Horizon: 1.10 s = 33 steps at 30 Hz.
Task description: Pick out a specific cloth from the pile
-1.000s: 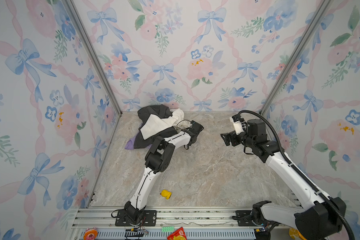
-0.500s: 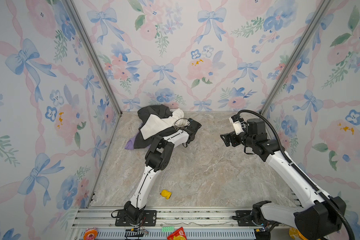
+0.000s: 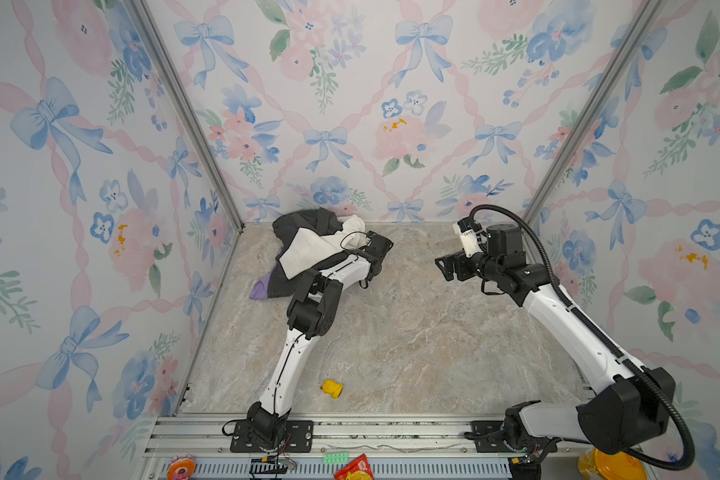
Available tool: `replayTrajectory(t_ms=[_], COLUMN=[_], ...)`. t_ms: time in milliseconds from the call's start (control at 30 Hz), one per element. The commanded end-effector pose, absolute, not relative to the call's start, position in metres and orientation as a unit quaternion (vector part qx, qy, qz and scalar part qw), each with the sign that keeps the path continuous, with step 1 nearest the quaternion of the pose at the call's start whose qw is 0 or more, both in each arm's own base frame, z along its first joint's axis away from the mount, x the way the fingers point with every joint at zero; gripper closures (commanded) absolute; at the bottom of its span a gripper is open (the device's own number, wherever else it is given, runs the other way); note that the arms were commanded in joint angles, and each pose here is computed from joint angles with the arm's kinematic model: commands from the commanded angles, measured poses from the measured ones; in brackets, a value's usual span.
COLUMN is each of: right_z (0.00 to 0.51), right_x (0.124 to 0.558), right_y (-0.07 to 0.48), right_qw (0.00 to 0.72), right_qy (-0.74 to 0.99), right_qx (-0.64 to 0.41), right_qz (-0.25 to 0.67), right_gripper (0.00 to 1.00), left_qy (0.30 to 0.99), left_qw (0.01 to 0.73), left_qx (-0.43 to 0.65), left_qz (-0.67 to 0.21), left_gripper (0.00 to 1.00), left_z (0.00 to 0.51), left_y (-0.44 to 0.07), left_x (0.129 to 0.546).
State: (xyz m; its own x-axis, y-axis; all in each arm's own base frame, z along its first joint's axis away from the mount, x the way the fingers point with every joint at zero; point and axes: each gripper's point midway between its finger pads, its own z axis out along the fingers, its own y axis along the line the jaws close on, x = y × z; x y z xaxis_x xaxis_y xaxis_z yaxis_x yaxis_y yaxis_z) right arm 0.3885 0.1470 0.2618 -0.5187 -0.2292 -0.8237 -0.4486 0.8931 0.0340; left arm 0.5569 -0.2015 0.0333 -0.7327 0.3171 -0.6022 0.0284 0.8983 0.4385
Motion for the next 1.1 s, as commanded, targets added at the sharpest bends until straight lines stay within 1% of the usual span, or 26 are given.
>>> replayTrajectory(t_ms=[0,300,700,1067], right_z=[0.277,0.272,0.273,0.276], right_x=[0.397,0.407,0.406,0.394], right_y=[0.155,0.159,0.161,0.156], right_qw=[0.467,0.478,0.488,0.499], right_qy=[0.853,0.846,0.836,0.831], right_qx=[-0.192,-0.191,-0.210,-0.209], right_qz=[0.133,0.136,0.132,0.129], right_gripper=[0.03,0.03,0.03,0.03], left_qy=[0.918,0.899,0.866,0.823], left_qw=[0.347,0.409,0.488,0.566], left_qx=[0.089,0.084,0.040,0.000], left_qz=[0.173,0.132,0.096,0.052], left_gripper=[1.00,1.00,1.00,1.00], left_z=[0.040,0.122,0.233,0.339], left_y=[-0.207,-0.227,-0.219,-0.206], left_x=[0.554,0.557,0.547,0.537])
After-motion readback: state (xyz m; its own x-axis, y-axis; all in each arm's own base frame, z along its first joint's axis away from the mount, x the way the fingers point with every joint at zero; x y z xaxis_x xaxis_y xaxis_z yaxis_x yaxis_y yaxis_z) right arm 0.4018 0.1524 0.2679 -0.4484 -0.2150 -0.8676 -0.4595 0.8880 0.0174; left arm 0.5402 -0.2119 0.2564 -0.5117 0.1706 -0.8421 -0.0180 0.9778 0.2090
